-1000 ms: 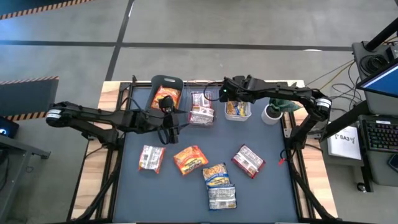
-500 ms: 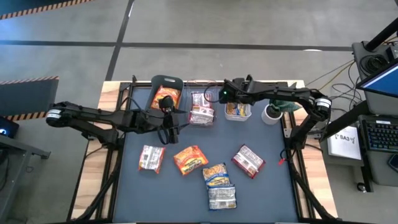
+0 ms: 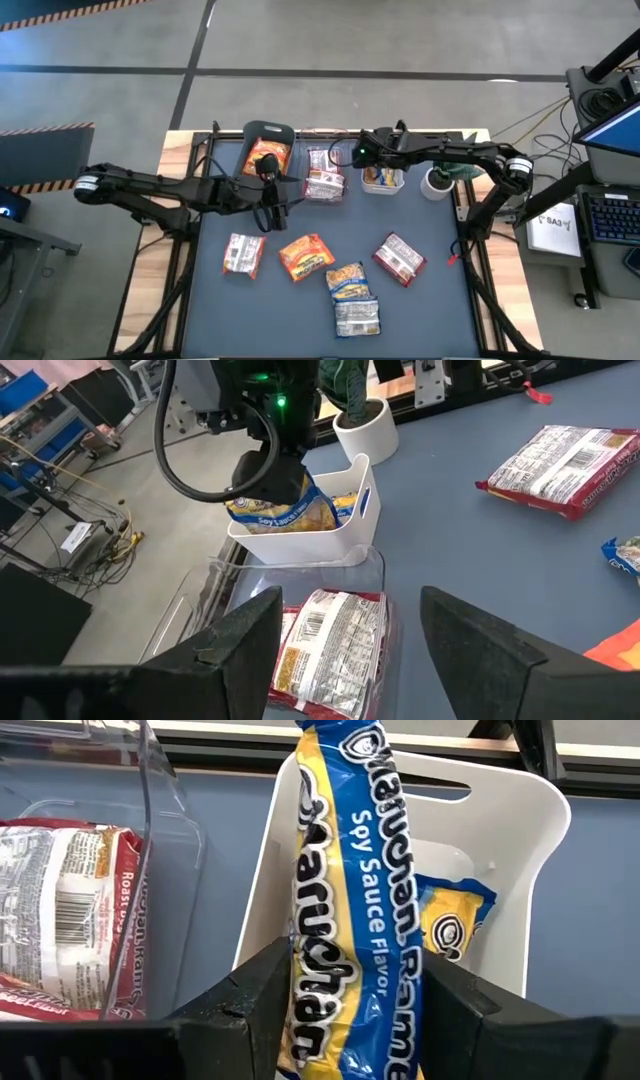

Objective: Sort Maruchan noodles
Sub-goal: Put the blue noodle pack into the white bin

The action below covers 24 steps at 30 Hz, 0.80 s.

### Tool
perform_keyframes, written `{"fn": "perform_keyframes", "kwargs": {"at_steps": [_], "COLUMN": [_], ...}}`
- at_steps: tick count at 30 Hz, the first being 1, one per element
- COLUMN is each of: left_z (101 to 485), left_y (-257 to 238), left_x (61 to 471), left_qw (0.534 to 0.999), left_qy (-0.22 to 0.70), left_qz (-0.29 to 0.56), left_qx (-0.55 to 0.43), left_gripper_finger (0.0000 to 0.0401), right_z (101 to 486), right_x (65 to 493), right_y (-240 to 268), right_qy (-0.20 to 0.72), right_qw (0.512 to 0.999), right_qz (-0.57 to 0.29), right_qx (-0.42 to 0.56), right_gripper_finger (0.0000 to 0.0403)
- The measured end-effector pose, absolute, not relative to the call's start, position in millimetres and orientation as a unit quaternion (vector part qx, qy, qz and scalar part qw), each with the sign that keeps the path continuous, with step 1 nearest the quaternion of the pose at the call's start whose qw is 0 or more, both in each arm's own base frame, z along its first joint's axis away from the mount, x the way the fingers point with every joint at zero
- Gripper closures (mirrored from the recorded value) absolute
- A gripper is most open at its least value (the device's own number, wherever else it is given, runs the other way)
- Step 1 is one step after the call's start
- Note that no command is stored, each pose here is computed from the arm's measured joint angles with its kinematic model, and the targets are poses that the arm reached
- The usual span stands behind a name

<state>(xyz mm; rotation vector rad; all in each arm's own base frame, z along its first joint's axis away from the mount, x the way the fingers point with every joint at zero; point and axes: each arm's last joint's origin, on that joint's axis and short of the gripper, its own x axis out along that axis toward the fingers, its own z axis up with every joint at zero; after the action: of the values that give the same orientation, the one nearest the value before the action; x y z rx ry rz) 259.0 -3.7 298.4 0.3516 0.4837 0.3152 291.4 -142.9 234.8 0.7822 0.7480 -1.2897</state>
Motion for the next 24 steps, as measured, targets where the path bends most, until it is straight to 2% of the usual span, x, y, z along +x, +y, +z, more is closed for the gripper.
{"fn": "perform_keyframes", "kwargs": {"at_steps": [16,20,24], "left_z": [298.4,298.4,298.4], "left_y": [-3.7,-3.6,-3.6], "left_x": [259.0,259.0,259.0], "left_qw": [0.943,0.943,0.943], "left_qy": [0.237,0.237,0.237], "left_qz": [0.155,0.155,0.155], "left_qx": [0.172,0.172,0.172], "left_gripper_finger": [0.0182,0.0182,0.0182], "right_z": [262.3,266.3,265.2], "right_x": [283.8,284.8,283.7], "right_y": [-148.7,-149.2,-148.6], "right_qy": [0.351,0.351,0.359], "right_qw": [0.655,0.659,0.656], "right_qz": [-0.591,-0.589,-0.589], "right_qx": [0.313,0.31,0.307], "right_gripper_finger": [0.0237,0.0253,0.0286]}}
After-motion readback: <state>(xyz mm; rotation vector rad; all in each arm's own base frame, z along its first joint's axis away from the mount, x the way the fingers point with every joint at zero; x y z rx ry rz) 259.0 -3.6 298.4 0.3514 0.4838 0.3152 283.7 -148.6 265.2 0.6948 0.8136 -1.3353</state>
